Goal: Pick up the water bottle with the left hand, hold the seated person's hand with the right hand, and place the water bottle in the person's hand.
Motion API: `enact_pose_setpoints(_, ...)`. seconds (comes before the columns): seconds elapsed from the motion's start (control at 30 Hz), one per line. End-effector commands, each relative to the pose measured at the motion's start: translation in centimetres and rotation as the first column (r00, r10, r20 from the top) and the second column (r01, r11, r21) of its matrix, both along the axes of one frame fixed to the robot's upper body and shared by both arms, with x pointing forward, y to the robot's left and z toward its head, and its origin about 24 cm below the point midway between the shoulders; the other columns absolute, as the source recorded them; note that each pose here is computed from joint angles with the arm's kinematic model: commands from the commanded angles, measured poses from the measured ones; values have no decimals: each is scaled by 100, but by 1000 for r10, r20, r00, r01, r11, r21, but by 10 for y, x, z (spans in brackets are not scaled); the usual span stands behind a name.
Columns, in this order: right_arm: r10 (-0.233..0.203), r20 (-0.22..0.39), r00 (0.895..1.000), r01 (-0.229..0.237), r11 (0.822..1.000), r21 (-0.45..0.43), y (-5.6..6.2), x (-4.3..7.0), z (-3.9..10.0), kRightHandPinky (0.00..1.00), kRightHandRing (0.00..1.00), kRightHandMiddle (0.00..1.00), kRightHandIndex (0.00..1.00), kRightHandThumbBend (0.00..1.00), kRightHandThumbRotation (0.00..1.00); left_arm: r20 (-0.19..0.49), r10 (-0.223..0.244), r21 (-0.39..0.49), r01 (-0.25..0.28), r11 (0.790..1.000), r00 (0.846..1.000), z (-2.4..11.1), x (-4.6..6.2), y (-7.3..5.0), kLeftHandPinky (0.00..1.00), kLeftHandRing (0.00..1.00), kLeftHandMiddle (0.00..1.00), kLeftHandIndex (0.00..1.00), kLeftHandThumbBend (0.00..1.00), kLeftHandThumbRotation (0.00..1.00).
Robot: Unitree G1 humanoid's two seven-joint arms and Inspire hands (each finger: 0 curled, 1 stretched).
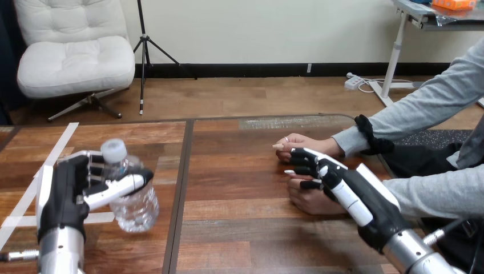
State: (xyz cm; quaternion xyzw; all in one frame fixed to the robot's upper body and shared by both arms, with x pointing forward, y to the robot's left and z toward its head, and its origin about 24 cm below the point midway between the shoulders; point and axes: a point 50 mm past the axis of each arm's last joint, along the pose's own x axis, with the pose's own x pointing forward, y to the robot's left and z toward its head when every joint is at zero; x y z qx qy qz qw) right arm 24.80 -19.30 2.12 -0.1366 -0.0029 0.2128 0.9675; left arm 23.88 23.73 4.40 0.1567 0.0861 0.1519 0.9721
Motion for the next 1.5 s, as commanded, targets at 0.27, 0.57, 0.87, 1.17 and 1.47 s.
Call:
enact_pose_setpoints(0.27, 44, 331, 943, -23, 997, -67, 3, 48, 63, 85, 90, 90, 88, 85, 100, 432, -112, 83, 84, 993, 895, 98, 12, -19, 30, 35, 40, 41, 73, 0)
enact_pose_setpoints(0.57, 34, 357, 933, -12, 998, -64, -1, 52, 64, 85, 89, 89, 88, 88, 100, 433, -113, 84, 85, 993, 895, 98, 11, -18, 30, 35, 40, 41, 72, 0)
enact_pose_setpoints(0.87, 25, 380, 925, -1, 998, -63, -9, 60, 67, 83, 87, 88, 87, 91, 100, 438, -110, 74, 86, 994, 892, 99, 11, -19, 30, 34, 39, 41, 72, 0)
enact_pose_setpoints(1.17, 19, 409, 913, 16, 996, -84, -16, 67, 71, 83, 87, 88, 87, 95, 100, 442, -114, 72, 91, 993, 890, 98, 12, -18, 29, 34, 39, 40, 72, 0)
enact_pose_setpoints(1.47, 9, 415, 910, 47, 991, -125, -25, 75, 74, 84, 88, 88, 86, 98, 100, 441, -119, 73, 96, 993, 890, 98, 12, -17, 30, 34, 39, 40, 72, 0)
